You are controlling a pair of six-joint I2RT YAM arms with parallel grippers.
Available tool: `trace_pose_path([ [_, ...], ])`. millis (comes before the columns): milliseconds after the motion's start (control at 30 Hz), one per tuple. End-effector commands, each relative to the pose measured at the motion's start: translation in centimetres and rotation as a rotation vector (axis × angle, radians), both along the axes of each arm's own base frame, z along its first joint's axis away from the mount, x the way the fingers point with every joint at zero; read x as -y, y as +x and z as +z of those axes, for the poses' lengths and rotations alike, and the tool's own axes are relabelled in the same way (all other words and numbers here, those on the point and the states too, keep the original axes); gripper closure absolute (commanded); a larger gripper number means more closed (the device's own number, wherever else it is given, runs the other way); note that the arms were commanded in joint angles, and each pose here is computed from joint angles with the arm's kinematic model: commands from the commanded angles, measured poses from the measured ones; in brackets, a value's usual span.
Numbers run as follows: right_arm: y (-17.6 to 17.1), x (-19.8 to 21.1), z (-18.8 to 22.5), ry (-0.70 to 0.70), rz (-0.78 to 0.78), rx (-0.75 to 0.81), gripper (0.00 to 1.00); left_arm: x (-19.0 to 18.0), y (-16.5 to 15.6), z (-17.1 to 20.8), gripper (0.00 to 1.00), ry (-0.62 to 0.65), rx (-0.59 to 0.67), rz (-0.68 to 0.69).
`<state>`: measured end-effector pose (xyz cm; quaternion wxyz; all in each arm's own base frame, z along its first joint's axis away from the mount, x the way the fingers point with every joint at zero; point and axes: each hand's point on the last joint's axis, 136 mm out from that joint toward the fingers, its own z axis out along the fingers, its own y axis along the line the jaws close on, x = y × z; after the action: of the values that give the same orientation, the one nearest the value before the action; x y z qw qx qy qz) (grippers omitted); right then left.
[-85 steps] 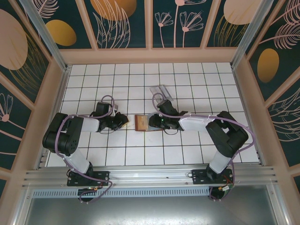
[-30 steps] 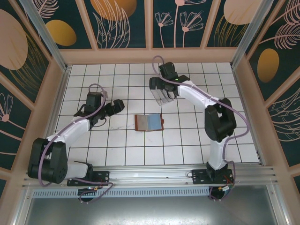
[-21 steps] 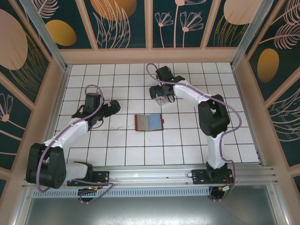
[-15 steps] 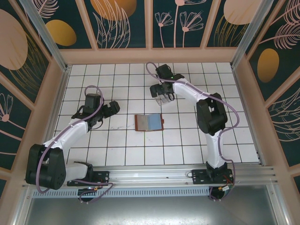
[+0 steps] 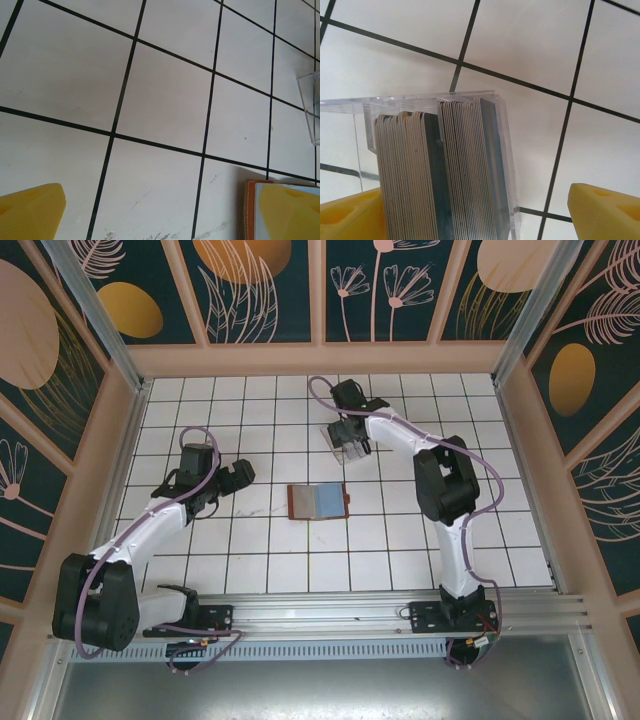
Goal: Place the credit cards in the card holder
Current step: Pick up the credit card from the storage box.
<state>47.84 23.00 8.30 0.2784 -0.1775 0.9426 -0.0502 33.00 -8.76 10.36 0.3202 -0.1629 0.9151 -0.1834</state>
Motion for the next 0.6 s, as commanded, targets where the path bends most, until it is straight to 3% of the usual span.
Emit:
trace_pose_path([
  [0, 0.9, 1.2, 1.2, -0.098, -0.015, 0.050, 0.17, -0.2, -0.1, -0.7, 0.01, 0.001, -0.014, 0.009],
  [333, 0.7, 1.9, 2.5, -0.124, -0.017, 0.079, 0.27, -0.6, 0.4, -2.0, 0.01, 0.011, -0.035, 0.052],
  [567, 0.7, 3.1, 2.4, -0.201, -0.032, 0.076, 0.29, -1.6, 0.7, -0.7, 0.02, 0.029, 0.030, 0.107],
])
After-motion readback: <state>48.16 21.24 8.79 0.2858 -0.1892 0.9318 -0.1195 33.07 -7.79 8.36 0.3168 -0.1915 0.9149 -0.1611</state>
